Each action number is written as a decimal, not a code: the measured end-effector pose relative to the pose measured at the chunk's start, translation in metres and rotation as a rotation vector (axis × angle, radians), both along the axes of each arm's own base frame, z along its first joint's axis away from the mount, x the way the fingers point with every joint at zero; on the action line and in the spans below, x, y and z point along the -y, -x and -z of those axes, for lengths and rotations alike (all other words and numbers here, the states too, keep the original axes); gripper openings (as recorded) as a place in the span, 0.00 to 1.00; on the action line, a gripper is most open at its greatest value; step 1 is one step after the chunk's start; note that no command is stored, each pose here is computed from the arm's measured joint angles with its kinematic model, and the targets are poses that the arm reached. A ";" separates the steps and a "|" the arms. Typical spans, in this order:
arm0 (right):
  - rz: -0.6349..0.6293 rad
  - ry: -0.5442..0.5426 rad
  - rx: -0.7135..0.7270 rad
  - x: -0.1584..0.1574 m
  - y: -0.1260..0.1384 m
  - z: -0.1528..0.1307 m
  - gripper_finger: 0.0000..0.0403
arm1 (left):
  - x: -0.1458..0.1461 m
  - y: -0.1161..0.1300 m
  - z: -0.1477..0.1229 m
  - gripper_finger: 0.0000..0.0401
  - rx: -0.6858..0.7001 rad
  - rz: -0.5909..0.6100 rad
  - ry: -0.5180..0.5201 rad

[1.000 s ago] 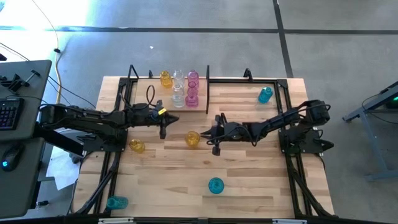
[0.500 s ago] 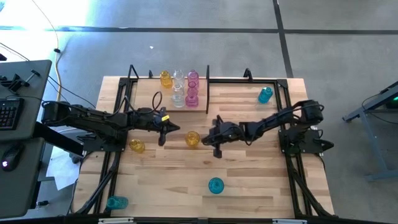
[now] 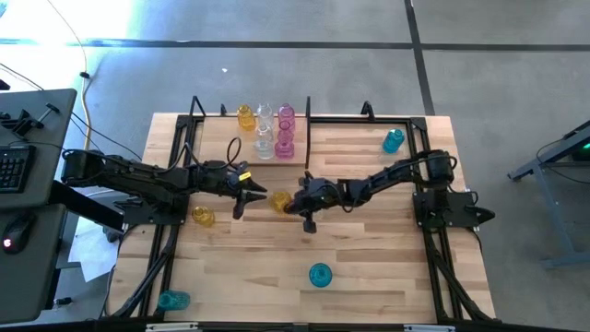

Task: Sort vases onto shelf
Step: Put the right yellow vase on the shelf

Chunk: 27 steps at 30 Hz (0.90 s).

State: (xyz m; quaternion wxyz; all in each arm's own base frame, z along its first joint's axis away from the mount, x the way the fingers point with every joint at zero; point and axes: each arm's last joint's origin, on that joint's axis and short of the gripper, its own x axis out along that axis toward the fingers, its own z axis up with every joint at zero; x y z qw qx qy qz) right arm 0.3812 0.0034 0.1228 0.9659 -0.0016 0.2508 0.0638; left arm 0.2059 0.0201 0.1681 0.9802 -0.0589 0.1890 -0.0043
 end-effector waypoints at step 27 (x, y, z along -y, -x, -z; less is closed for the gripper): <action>0.009 0.058 0.056 0.025 -0.009 -0.012 0.00 | -0.006 -0.011 0.015 0.60 -0.053 -0.204 -0.082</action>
